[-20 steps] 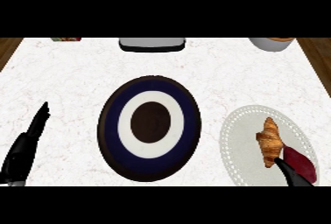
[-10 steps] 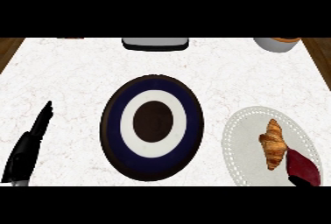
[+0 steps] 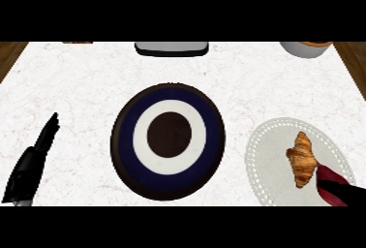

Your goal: Pick the croissant from the placemat and place it in the plate

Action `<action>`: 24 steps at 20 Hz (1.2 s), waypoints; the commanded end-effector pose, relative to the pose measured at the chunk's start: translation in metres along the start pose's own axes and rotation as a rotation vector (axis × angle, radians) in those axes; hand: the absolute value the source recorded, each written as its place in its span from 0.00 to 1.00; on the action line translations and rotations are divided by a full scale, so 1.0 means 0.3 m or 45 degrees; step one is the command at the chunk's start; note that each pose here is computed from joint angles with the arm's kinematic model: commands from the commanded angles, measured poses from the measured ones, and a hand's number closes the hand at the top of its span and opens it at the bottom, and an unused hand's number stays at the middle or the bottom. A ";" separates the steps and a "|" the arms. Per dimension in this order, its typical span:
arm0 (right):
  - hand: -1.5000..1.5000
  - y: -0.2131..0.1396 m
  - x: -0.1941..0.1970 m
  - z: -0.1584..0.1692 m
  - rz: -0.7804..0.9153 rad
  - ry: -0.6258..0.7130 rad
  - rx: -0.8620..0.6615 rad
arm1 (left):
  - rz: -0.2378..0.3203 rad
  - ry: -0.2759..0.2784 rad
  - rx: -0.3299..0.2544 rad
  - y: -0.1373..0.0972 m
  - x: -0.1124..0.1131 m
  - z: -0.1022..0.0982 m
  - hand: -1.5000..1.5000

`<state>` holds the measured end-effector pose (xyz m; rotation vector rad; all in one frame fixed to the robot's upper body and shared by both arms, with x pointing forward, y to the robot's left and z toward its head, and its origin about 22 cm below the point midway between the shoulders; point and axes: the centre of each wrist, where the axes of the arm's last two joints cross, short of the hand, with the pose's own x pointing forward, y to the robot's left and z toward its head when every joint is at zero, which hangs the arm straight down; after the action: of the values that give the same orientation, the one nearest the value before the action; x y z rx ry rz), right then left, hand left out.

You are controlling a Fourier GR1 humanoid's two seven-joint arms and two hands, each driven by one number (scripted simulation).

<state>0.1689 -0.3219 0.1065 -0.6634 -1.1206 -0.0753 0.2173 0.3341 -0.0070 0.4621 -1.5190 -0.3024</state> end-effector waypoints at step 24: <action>0.00 0.186 -0.140 -0.253 0.272 0.164 0.393 | 0.007 0.008 -0.001 0.023 -0.010 0.017 0.50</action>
<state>0.2222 -0.3338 0.0371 -0.5039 -0.9269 0.2170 0.2145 0.3358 -0.0037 0.4724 -1.5192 -0.2962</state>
